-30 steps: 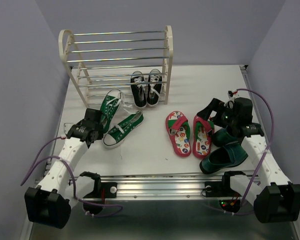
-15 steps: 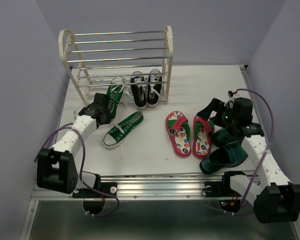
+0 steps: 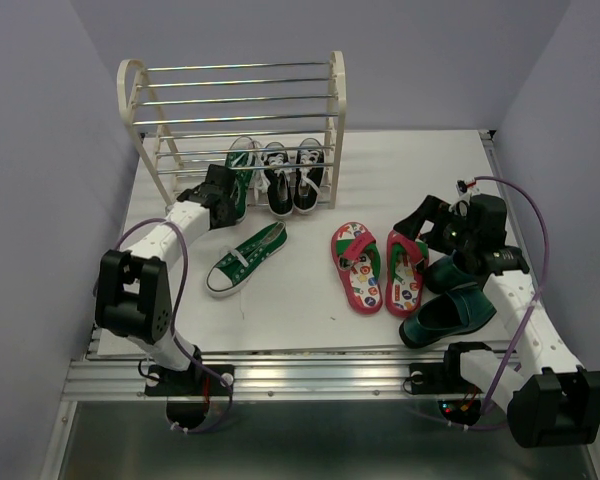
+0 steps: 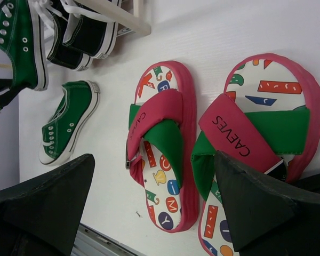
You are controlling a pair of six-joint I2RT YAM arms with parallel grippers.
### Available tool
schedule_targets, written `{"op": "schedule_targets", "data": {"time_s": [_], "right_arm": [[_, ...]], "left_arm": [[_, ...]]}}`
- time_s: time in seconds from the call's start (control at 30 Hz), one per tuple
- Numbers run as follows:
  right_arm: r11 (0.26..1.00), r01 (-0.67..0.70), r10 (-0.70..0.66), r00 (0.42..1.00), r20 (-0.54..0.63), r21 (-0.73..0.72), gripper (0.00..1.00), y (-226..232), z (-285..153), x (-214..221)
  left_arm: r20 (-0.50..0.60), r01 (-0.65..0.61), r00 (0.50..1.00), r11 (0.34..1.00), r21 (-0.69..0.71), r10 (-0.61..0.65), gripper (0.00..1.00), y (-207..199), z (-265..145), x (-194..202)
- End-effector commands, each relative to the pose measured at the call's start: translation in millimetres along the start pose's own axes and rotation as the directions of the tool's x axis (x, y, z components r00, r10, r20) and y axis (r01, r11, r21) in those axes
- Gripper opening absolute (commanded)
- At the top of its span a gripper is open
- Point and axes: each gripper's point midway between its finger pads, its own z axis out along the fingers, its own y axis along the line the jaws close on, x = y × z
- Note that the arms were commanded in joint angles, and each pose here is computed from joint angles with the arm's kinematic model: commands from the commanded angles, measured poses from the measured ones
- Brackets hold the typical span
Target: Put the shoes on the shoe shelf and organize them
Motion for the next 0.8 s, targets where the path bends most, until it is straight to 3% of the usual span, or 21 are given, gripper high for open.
{"op": "schedule_targets", "data": {"time_s": [0.0,0.37,0.7,0.77], "right_arm": [[0.997,0.043,-0.038,0.997,0.074,-0.06,1.0,21,-8,-23],[0.997,0.046,-0.041,0.996,0.08,-0.063,1.0,22,-12,-22],[0.998,0.042,-0.039,0.997,0.073,-0.051,1.0,19,-12,-20],[0.998,0.044,-0.04,0.997,0.071,-0.049,1.0,18,-12,-18]], "left_arm": [[-0.065,0.16,0.986,0.978,0.136,-0.152,0.0,-58,-26,20],[-0.06,0.143,0.989,0.986,0.092,-0.138,0.0,-73,-8,46],[-0.066,0.173,0.983,0.984,0.029,-0.171,0.0,-62,4,57],[-0.071,0.166,0.984,0.986,0.031,-0.163,0.07,-63,4,58]]}}
